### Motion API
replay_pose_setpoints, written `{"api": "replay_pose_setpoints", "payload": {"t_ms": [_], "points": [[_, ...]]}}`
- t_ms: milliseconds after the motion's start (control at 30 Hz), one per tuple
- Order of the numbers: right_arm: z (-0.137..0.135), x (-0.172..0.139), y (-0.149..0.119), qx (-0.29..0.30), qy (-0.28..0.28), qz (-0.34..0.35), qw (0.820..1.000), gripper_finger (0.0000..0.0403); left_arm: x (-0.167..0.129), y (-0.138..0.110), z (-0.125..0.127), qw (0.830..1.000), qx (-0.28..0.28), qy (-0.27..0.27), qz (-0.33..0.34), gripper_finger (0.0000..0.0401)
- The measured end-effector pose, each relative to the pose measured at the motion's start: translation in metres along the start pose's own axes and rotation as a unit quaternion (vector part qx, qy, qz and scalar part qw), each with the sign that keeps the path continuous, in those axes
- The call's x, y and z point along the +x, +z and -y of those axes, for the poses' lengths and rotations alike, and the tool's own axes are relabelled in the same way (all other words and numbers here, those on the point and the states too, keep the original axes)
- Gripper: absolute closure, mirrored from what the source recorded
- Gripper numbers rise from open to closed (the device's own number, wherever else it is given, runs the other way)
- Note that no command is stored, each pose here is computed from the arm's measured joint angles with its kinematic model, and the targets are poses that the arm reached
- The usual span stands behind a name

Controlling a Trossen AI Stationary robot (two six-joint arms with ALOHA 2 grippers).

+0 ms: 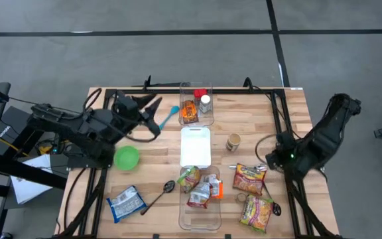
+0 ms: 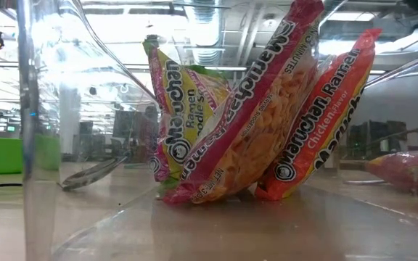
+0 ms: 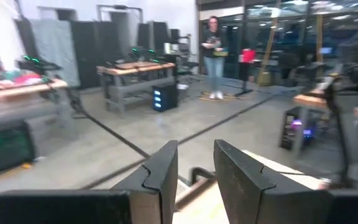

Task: Pick & Place Food Item
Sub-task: Put the red noodle pack into the bottom transparent bin

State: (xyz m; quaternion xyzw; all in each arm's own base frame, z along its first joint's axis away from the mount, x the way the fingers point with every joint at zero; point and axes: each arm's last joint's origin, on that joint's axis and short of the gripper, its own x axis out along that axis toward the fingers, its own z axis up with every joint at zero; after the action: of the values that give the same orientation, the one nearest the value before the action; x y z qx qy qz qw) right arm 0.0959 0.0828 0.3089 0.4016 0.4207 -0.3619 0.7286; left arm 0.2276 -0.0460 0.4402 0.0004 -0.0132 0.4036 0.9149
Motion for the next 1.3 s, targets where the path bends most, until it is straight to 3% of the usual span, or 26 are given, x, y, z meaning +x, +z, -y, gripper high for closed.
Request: {"api": "replay_pose_setpoints", "payload": {"t_ms": [200, 333, 567, 767, 1300], "points": [[0.004, -0.003, 0.022, 0.087, 0.036, -0.036, 0.995, 0.0275, 0.015, 0.007, -0.014, 0.997, 0.068, 0.039, 0.015, 0.0302], [0.0, 0.0, 0.029, 0.123, 0.034, -0.035, 0.991, 0.0275, 0.018, 0.017, -0.027, 0.997, 0.069, 0.02, 0.039, 0.0302], [-0.013, 0.017, 0.034, 0.119, -0.035, -0.074, 0.989, 0.0275, 0.013, 0.03, -0.045, 0.993, 0.036, -0.073, 0.082, 0.0302], [-0.025, 0.028, 0.031, 0.12, -0.058, -0.085, 0.987, 0.0275, 0.002, 0.037, -0.055, 0.987, 0.004, -0.131, 0.096, 0.0302], [-0.044, 0.045, 0.018, 0.103, -0.086, -0.109, 0.985, 0.0275, -0.006, 0.026, -0.052, 0.985, 0.005, -0.166, 0.045, 0.0302]]}}
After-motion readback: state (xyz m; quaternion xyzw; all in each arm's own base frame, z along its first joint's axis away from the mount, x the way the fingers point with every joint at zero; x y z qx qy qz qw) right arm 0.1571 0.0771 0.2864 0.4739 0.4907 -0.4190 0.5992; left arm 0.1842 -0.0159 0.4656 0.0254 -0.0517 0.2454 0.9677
